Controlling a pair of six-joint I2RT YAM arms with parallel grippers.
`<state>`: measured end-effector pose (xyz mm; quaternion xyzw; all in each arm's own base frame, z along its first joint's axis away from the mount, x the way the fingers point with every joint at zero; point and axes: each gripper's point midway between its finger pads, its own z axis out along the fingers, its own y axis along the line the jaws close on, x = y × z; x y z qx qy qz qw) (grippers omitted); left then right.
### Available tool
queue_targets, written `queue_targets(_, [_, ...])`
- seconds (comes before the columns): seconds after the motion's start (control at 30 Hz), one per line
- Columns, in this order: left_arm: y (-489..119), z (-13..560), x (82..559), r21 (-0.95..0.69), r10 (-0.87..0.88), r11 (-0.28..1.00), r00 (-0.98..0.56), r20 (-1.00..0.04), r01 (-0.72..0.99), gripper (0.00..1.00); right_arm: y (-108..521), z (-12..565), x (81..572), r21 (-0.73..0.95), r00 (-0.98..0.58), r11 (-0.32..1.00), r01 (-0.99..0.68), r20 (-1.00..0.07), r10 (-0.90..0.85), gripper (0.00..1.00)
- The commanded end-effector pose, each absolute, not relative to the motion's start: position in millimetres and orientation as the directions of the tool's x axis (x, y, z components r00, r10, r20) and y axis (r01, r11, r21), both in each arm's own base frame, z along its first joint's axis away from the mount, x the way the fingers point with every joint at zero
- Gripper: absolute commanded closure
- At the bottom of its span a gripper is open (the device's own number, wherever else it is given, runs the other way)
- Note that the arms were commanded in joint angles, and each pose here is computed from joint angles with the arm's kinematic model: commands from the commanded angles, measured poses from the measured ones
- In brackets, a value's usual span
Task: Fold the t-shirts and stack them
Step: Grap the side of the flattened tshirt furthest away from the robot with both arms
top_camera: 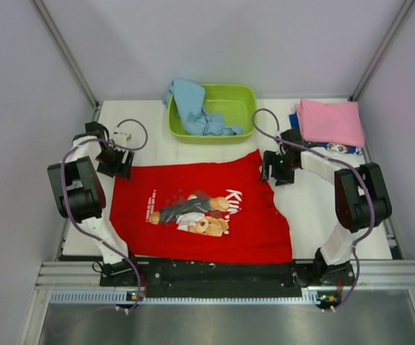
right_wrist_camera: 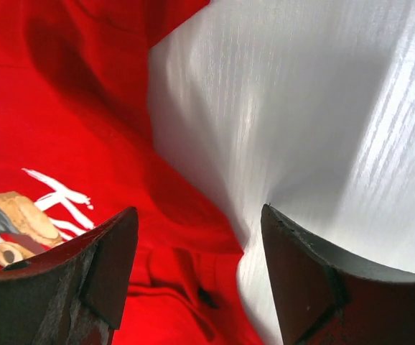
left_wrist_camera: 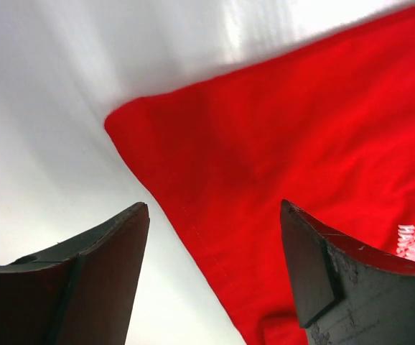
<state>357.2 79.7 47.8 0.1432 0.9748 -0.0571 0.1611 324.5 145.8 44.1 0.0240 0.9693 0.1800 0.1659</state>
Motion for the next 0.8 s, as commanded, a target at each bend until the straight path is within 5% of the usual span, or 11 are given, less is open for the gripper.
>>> queue_targets(0.0, [91,51,388,-0.04,0.215,0.967,-0.887,-0.409,0.253,0.22,161,42,343,0.377,-0.916,0.914,-0.146,-0.401,0.019,0.35])
queue_targets(0.1, [79,35,382,-0.117,0.204,0.956,-0.9,-0.386,0.267,0.22,176,38,340,0.454,-0.925,0.876,-0.162,-0.38,0.026,0.4])
queue_targets(0.2, [69,28,378,-0.187,0.15,0.955,-0.92,-0.362,0.229,0.27,167,30,338,0.426,-0.931,0.9,-0.098,-0.358,0.068,0.71])
queue_targets(0.27, [66,24,376,-0.209,0.132,0.954,-0.928,-0.347,0.214,0.45,159,29,338,0.421,-0.932,0.906,-0.054,-0.347,0.106,0.96])
queue_targets(0.3, [66,20,374,-0.208,0.132,0.955,-0.933,-0.335,0.21,0.6,152,28,336,0.415,-0.933,0.909,-0.023,-0.337,0.13,1.0])
queue_targets(0.4, [77,12,369,-0.16,0.129,0.97,-0.942,-0.311,0.186,1.0,131,29,332,0.408,-0.925,0.911,0.06,-0.32,0.204,1.0])
queue_targets(0.77, [85,20,362,-0.095,0.163,0.974,-0.923,-0.349,0.208,1.0,110,30,302,0.406,-0.909,0.891,0.203,-0.26,0.325,1.0])
